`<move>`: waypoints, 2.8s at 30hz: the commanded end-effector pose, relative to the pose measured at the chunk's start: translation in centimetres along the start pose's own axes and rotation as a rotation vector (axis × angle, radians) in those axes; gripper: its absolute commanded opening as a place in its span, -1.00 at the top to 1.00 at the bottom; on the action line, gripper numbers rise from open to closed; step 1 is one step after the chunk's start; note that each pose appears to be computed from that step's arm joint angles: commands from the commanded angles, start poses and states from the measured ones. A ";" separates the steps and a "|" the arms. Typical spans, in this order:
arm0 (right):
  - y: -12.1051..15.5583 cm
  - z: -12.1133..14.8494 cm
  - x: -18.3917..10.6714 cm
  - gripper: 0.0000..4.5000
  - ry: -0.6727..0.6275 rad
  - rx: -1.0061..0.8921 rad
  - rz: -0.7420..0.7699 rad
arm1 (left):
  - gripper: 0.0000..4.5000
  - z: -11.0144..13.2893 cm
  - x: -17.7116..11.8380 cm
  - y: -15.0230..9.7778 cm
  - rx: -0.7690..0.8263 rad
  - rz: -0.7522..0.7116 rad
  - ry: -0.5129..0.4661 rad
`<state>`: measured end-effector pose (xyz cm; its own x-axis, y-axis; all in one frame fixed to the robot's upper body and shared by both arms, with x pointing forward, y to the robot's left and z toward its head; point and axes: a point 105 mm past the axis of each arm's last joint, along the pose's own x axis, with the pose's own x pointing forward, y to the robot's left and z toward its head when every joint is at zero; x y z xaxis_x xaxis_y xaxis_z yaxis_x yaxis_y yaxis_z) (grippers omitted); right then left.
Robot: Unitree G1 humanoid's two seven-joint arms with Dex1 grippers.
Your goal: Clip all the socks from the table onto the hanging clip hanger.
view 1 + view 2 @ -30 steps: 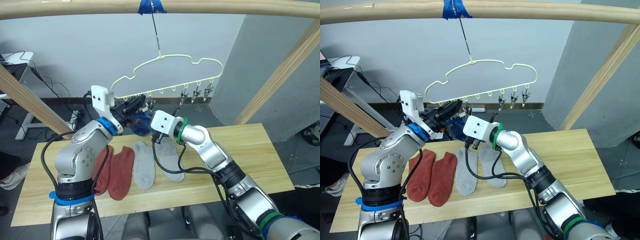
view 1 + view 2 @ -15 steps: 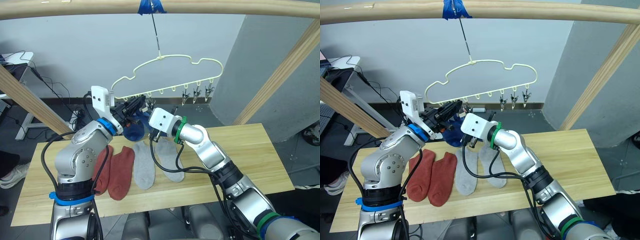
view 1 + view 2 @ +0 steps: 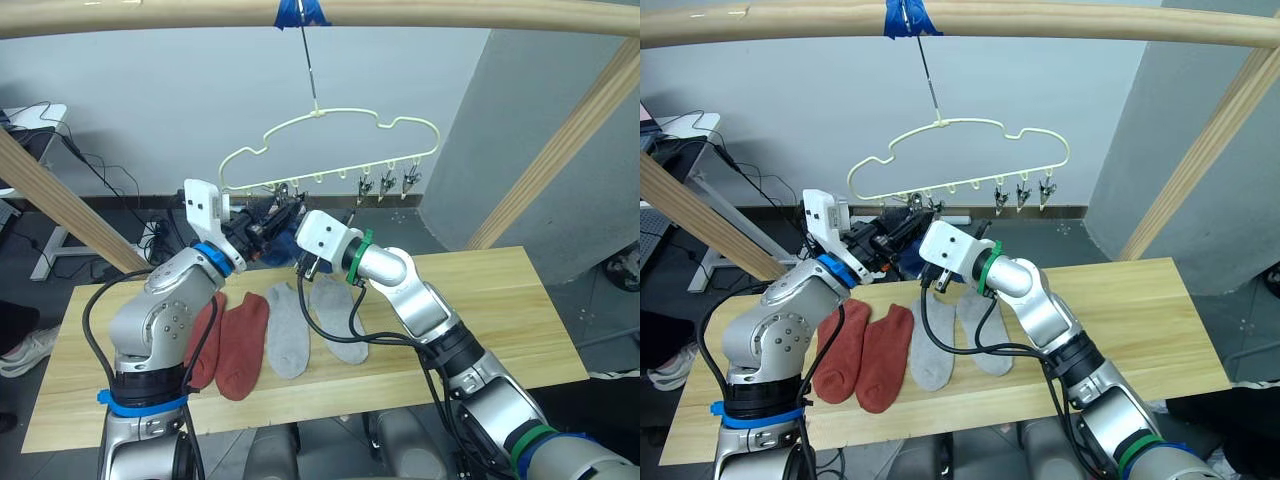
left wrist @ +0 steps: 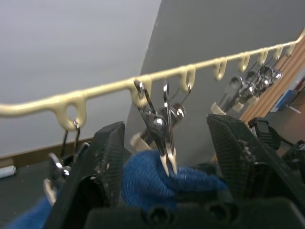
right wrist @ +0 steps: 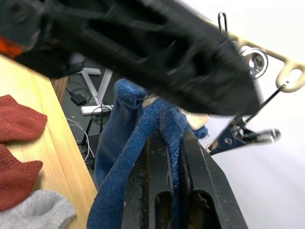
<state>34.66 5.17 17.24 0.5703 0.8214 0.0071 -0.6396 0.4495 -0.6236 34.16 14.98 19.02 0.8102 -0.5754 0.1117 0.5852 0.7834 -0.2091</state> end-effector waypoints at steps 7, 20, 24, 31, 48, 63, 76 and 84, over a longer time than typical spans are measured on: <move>-0.1 2.3 0.2 0.54 -0.081 0.069 0.007 | -0.32 1.2 -1.0 -0.3 0.068 -0.015 -0.025; 0.4 0.5 -1.9 -0.49 0.003 0.051 0.047 | -0.32 0.9 -2.1 0.0 0.168 0.037 -0.026; 0.1 0.1 -3.5 -0.49 0.022 0.056 0.046 | -0.32 0.7 -2.1 -0.4 0.287 0.054 -0.052; -0.7 0.6 -8.2 -0.49 0.009 0.125 0.027 | -0.32 0.1 -1.7 -0.8 0.391 0.152 -0.155; -3.9 2.3 -13.7 -0.49 -0.002 0.278 -0.058 | -0.32 -1.6 1.3 -1.3 0.369 0.278 -0.240; -3.9 2.3 -14.2 -0.50 0.010 0.304 -0.044 | -0.16 -1.7 3.9 -1.5 0.377 0.271 -0.254; -3.8 2.3 -14.2 -0.50 0.012 0.308 -0.041 | -0.16 -1.6 3.8 -0.9 0.379 0.322 -0.258; -3.7 2.3 -14.1 -0.50 0.010 0.305 -0.035 | -0.16 -2.2 3.8 0.0 0.356 0.349 -0.232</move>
<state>28.49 -7.72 19.90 0.6222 0.7823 -0.0283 -0.7478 0.5832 -0.3173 37.09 12.29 16.22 0.9319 -0.2369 0.2747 0.2276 0.9715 0.0655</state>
